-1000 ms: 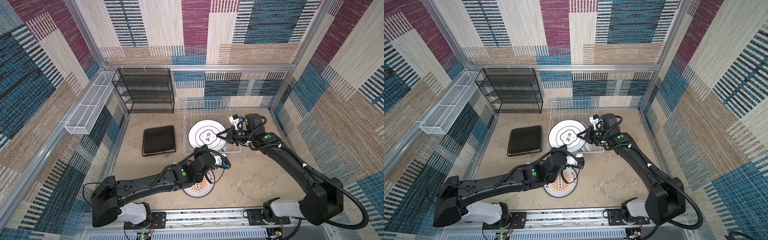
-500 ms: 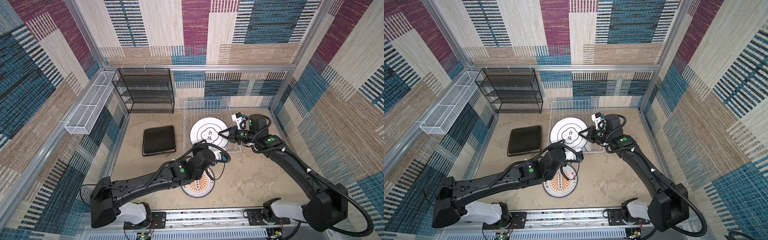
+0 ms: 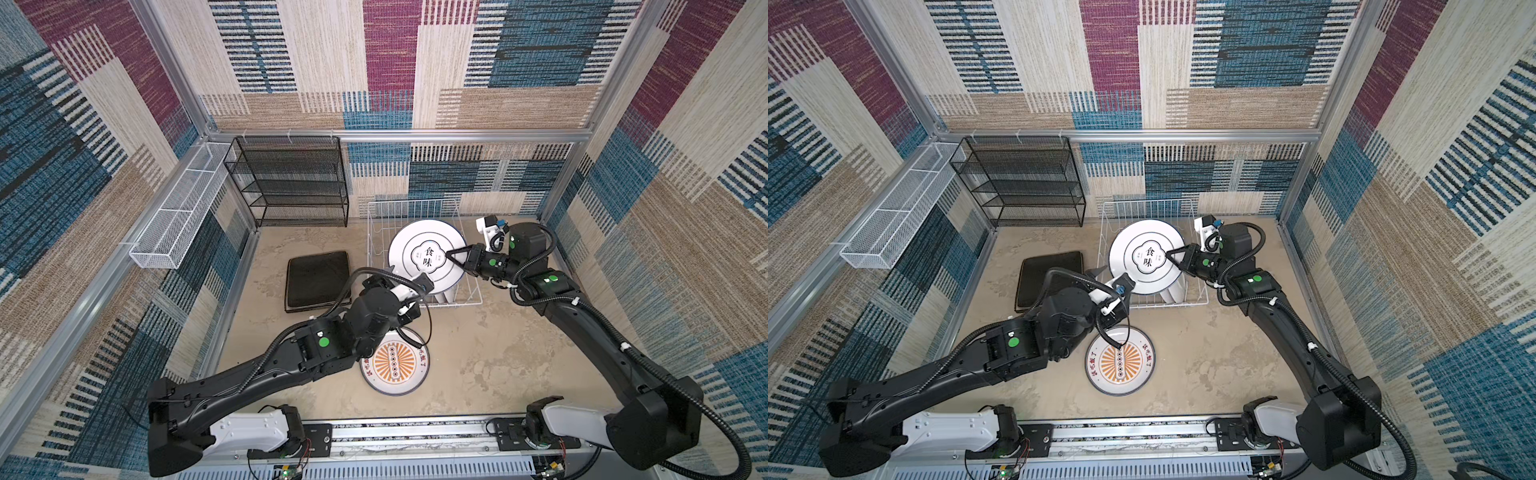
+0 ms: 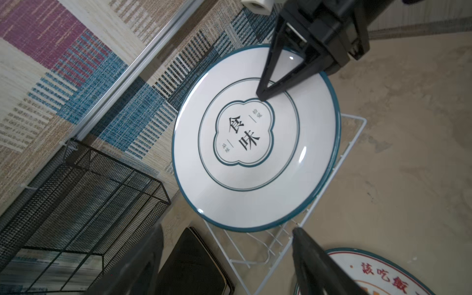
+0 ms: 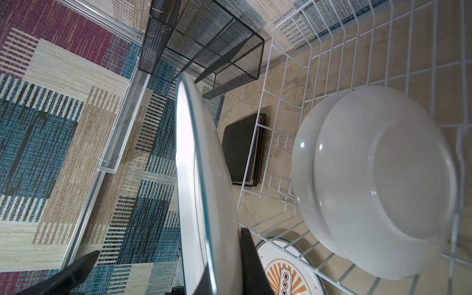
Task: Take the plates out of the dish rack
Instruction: 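Grasp the plate's rim with the right gripper and release the left gripper, then lower the plate toward the table with the right gripper while the left withdraws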
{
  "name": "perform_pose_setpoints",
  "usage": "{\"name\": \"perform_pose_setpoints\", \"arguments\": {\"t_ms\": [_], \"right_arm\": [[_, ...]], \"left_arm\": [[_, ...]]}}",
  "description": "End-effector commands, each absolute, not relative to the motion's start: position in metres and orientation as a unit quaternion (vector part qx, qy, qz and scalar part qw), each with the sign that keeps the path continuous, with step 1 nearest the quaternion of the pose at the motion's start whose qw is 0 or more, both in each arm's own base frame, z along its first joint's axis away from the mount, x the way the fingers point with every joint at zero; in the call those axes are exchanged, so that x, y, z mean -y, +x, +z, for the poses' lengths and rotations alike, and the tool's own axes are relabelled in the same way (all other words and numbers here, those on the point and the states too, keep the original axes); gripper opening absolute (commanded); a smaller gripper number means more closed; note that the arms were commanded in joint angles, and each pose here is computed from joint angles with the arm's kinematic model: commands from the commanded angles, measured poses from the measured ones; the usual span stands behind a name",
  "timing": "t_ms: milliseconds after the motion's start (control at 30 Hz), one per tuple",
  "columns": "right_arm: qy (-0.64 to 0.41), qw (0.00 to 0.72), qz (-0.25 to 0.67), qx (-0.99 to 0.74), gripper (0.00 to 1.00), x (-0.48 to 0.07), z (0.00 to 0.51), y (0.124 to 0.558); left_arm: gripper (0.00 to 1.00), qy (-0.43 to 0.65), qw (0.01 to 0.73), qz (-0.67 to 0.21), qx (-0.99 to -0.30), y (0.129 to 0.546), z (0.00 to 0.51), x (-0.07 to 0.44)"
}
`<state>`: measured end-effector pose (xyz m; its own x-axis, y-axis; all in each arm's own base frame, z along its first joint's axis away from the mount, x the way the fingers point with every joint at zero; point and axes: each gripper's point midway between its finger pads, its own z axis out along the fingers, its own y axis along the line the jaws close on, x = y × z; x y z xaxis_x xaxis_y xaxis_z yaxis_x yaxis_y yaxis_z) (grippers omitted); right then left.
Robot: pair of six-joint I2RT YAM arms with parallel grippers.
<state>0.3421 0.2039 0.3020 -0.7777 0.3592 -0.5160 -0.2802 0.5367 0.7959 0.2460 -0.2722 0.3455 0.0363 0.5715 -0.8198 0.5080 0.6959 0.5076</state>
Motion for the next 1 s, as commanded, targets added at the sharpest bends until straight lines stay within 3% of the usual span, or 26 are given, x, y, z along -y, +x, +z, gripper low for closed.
{"name": "perform_pose_setpoints", "arguments": {"t_ms": [0, 233, 333, 633, 967], "right_arm": [[0.006, 0.372, 0.491, -0.788, 0.0, -0.204, 0.323, 0.347], [-0.007, 0.374, 0.499, -0.782, 0.0, -0.207, 0.326, 0.342], [-0.011, 0.37, 0.509, -0.777, 0.0, -0.209, 0.326, 0.339], [-0.025, 0.353, 0.525, -0.774, 0.0, -0.214, 0.323, 0.331], [-0.035, 0.324, 0.54, -0.776, 0.0, -0.221, 0.315, 0.328]], "left_arm": [[0.84, 0.286, 0.615, -0.09, -0.729, 0.245, 0.365, 0.26], [0.86, 0.048, 0.562, -0.298, -0.77, 0.258, 0.366, 0.208], [0.86, -0.003, 0.538, -0.35, -0.767, 0.26, 0.359, 0.203], [0.86, -0.049, 0.443, -0.422, -0.789, 0.285, 0.33, 0.211], [0.79, -0.049, 0.385, -0.514, -0.765, 0.313, 0.314, 0.244]]}}
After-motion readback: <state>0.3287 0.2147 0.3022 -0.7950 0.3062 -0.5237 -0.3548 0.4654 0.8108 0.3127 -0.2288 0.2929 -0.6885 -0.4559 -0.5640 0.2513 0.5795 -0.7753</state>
